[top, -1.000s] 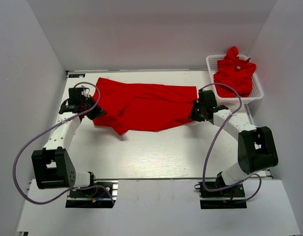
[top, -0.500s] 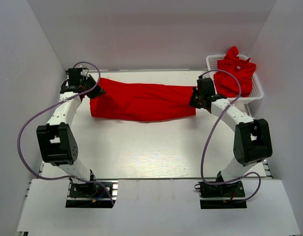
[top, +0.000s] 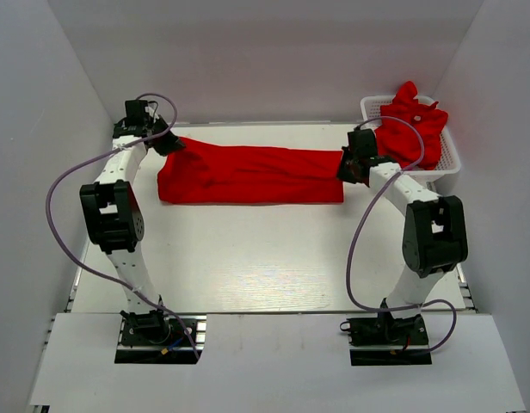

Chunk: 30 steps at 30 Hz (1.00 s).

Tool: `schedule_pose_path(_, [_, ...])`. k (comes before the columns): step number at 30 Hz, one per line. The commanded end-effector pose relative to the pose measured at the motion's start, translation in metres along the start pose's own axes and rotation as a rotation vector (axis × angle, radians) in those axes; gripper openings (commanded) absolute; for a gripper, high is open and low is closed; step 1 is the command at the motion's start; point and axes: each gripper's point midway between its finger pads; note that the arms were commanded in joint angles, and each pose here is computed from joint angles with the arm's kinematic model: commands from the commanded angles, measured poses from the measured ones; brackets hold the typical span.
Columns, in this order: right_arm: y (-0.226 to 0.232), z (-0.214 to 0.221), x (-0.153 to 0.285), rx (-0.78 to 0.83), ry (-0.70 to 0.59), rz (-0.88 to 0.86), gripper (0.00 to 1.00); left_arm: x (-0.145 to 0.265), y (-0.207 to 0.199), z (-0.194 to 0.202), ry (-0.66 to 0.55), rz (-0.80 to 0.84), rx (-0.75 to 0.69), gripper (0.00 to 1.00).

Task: Fold and stack the t-shirts
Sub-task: Fold the other side of the tshirt into a rectangle

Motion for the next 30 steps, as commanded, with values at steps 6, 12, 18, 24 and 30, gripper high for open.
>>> schedule_pose_path(6, [-0.001, -0.039, -0.015, 0.009, -0.043, -0.003, 0.00, 0.001, 0.000, -0.043, -0.078, 0.005, 0.043, 0.00])
schedule_pose_path(12, [-0.013, -0.048, -0.026, -0.004, -0.032, 0.024, 0.00, -0.021, 0.009, -0.057, -0.078, 0.012, 0.077, 0.00])
schedule_pose_path(18, [-0.015, -0.041, -0.048, -0.012, 0.020, 0.008, 0.00, -0.050, 0.012, -0.062, -0.057, 0.071, 0.104, 0.00])
schedule_pose_path(24, [-0.015, -0.055, -0.069, 0.005, 0.016, 0.001, 0.00, -0.084, 0.017, -0.067, -0.055, 0.112, 0.132, 0.03])
schedule_pose_path(30, [-0.006, -0.075, -0.082, 0.058, -0.009, -0.042, 0.65, -0.098, 0.004, -0.082, -0.090, 0.198, 0.113, 0.99])
Point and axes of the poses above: each gripper's point midway between its finger pads, its own x axis back along the fingers, its own y axis along the line the jaws close on, z = x × y, and after that the axes turned 3 degrees about x, right-handed
